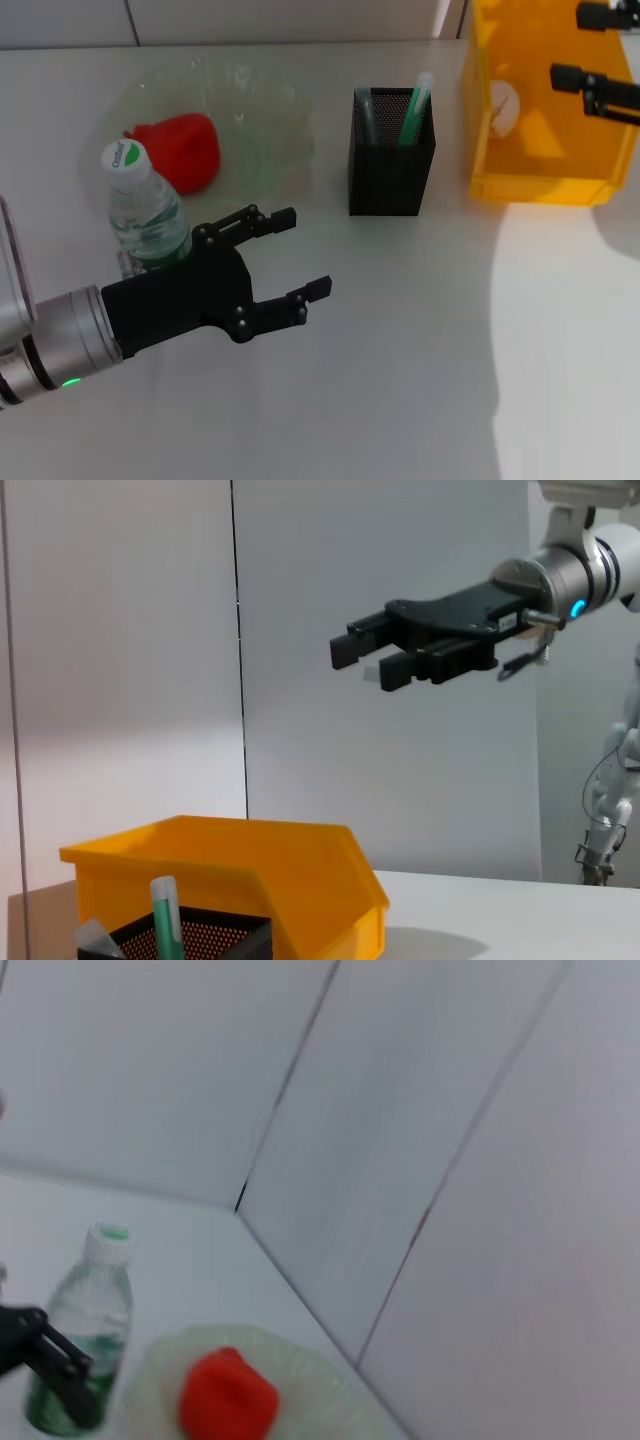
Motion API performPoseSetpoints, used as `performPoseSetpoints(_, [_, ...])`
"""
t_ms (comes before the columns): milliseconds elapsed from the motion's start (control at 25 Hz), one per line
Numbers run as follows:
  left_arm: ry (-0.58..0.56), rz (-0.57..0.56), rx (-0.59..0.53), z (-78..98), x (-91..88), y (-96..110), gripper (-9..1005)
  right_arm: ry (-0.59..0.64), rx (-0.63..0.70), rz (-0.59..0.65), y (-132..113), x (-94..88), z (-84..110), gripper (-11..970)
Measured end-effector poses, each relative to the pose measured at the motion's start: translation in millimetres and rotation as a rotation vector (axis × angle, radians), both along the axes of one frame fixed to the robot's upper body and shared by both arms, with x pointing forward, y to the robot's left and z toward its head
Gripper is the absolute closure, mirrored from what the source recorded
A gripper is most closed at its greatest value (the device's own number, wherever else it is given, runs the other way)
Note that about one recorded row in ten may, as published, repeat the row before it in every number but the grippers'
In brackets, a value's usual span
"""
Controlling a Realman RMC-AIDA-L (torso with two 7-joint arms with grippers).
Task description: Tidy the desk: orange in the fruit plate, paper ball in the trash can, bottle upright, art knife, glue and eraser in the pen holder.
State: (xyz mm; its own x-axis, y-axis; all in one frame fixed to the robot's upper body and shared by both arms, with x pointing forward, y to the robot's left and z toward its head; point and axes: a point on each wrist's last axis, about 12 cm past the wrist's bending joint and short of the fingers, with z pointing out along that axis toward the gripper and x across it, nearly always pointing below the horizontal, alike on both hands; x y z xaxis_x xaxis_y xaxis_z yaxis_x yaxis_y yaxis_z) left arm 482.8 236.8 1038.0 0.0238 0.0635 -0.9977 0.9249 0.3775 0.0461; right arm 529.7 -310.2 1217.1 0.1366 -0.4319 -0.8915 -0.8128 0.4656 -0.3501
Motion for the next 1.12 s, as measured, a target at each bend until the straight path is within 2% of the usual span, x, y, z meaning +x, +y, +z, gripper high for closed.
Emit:
performPoseSetpoints(160, [0.003, 0.001, 0.003, 0.0, 1.2, 0.4, 194, 0.139, 0.16, -0.037, -22.0, -24.7, -62.4, 384])
performPoseSetpoints(200, [0.004, 0.001, 0.003, 0.0, 1.2, 0.4, 194, 0.149, 0.176, -0.026, -22.7, -29.9, -71.2, 380])
performPoseSetpoints(280, [0.007, 0.001, 0.002, 0.1, 1.2, 0.4, 194, 0.177, 0.24, 0.006, -22.6, -43.0, -90.1, 306])
performPoseSetpoints(440, [0.01, -0.003, 0.002, -0.1, 0.8, -0.3, 194, 0.199, 0.324, 0.05, -17.4, -56.7, -112.7, 157])
performPoseSetpoints(680, [0.025, -0.015, 0.004, -0.4, 1.4, -2.2, 194, 0.236, 0.295, 0.13, 1.3, -51.1, -133.4, 129])
performPoseSetpoints(1120, [0.051, -0.02, 0.003, -0.6, 1.9, -1.7, 194, 0.307, 0.237, 0.211, 26.5, -30.9, -141.3, 130])
